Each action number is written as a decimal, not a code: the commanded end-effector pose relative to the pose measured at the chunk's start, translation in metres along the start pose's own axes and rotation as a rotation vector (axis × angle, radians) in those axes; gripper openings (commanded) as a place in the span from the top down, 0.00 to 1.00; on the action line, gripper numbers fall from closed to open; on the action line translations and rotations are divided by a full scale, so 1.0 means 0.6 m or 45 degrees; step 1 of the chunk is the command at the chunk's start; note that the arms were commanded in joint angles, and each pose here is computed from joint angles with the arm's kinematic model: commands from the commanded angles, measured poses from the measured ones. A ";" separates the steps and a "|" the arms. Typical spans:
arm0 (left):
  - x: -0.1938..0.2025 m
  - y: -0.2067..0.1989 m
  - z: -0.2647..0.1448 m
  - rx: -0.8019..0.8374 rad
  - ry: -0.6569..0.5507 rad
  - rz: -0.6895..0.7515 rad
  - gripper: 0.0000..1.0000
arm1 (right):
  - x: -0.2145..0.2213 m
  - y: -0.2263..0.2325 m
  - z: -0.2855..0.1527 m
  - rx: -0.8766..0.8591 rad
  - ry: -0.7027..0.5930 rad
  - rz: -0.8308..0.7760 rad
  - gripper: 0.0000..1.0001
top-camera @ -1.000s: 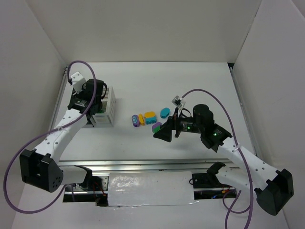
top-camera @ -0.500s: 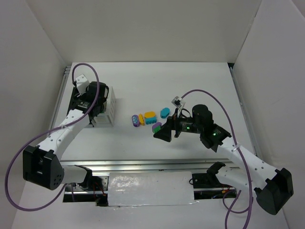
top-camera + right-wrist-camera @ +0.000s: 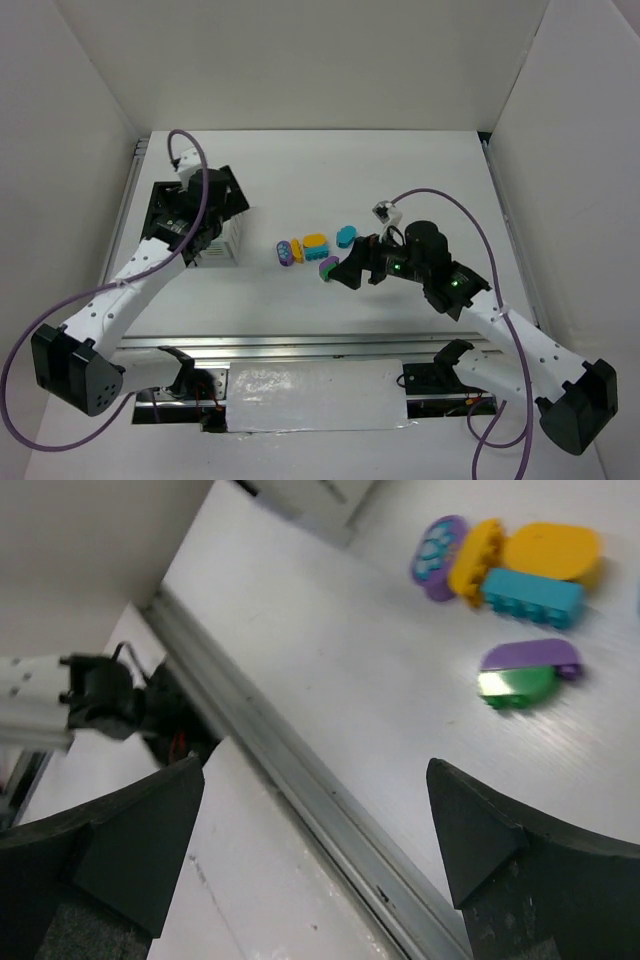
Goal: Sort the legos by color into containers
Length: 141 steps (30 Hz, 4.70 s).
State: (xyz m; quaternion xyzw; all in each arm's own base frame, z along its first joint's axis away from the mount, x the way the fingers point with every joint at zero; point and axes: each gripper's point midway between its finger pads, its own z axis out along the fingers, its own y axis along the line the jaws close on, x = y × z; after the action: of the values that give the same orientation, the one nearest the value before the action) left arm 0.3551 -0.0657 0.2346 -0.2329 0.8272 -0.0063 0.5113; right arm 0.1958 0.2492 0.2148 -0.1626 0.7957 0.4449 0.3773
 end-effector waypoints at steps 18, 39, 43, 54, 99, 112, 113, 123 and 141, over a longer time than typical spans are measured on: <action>0.324 -0.306 -0.109 1.148 0.501 0.899 0.01 | -0.116 -0.025 -0.170 0.474 -0.502 0.074 0.00; 0.460 -0.306 -0.031 1.044 0.717 1.115 0.15 | -0.114 -0.019 -0.174 0.450 -0.489 0.022 0.00; 0.474 -0.304 -0.021 1.026 0.735 1.122 0.26 | -0.114 -0.016 -0.172 0.438 -0.482 0.015 0.00; 0.481 -0.305 -0.037 1.083 0.743 1.080 1.00 | -0.114 -0.034 -0.173 0.506 -0.498 0.045 0.00; 0.231 -0.326 -0.365 1.874 0.017 0.886 0.99 | -0.052 0.047 -0.017 0.058 -0.264 0.516 0.86; 0.199 -0.311 -0.380 1.806 0.061 0.828 0.01 | -0.067 0.128 -0.054 -0.378 -0.372 -0.116 1.00; 0.194 -0.310 -0.381 1.793 0.076 0.824 0.00 | -0.072 0.129 -0.065 -0.393 -0.396 -0.162 1.00; 0.160 -0.264 -0.560 2.352 0.246 0.713 0.00 | -0.053 0.199 -0.154 -0.818 -0.299 -0.544 1.00; 0.201 -0.293 -0.543 2.339 0.475 0.678 0.20 | -0.055 0.243 -0.174 -0.976 -0.233 -0.587 1.00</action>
State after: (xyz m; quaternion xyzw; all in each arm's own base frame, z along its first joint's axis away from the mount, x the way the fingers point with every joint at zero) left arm 0.1064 -0.3407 0.3062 0.4474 0.6244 -0.5515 0.3253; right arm 0.0885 0.2420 0.3385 -0.4047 0.5073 0.6342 0.4204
